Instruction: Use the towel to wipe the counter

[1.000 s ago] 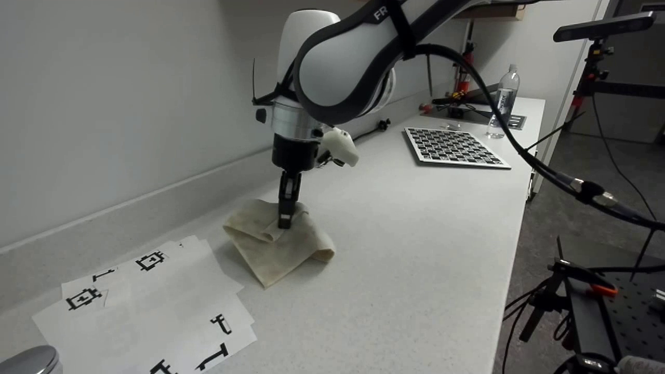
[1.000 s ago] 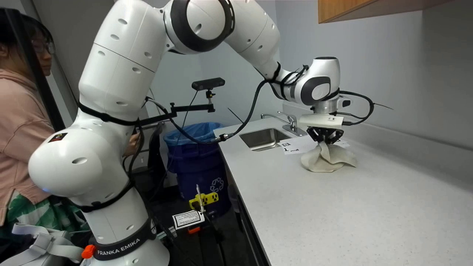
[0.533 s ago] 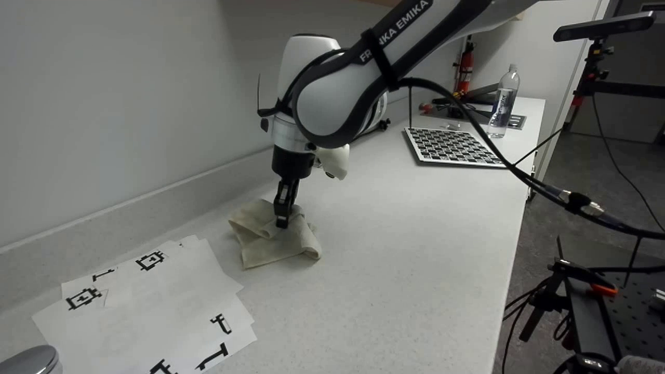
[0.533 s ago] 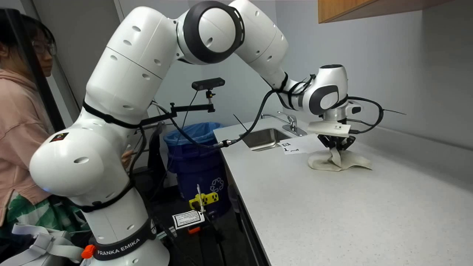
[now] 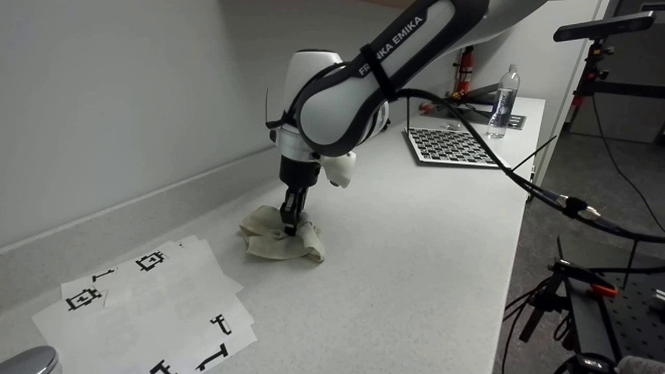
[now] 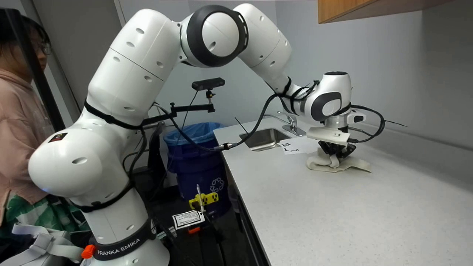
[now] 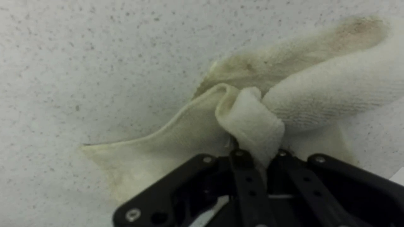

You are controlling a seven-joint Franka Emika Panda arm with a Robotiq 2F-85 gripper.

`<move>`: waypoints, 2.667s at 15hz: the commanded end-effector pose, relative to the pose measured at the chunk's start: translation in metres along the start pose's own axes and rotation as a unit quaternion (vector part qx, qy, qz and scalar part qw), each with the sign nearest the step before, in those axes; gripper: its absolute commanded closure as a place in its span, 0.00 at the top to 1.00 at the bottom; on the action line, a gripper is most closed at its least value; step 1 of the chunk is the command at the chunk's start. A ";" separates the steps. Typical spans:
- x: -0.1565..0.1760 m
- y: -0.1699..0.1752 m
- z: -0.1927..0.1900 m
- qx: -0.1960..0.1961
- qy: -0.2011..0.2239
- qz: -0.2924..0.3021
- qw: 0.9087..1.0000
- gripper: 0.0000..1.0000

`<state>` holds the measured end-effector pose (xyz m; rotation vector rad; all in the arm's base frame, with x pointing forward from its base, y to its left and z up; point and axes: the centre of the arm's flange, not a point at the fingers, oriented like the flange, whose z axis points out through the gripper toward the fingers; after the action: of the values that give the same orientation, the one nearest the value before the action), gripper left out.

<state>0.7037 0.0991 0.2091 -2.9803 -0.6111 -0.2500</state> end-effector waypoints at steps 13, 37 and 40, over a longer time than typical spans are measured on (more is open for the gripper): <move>-0.139 -0.074 0.003 0.173 -0.147 0.012 0.974 0.03; 0.007 -0.029 -0.040 0.014 0.013 -0.033 0.999 0.03; 0.013 -0.012 -0.026 -0.006 0.018 -0.014 1.000 0.03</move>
<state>0.6765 0.1148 0.2537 -2.9247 -0.6978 -0.2699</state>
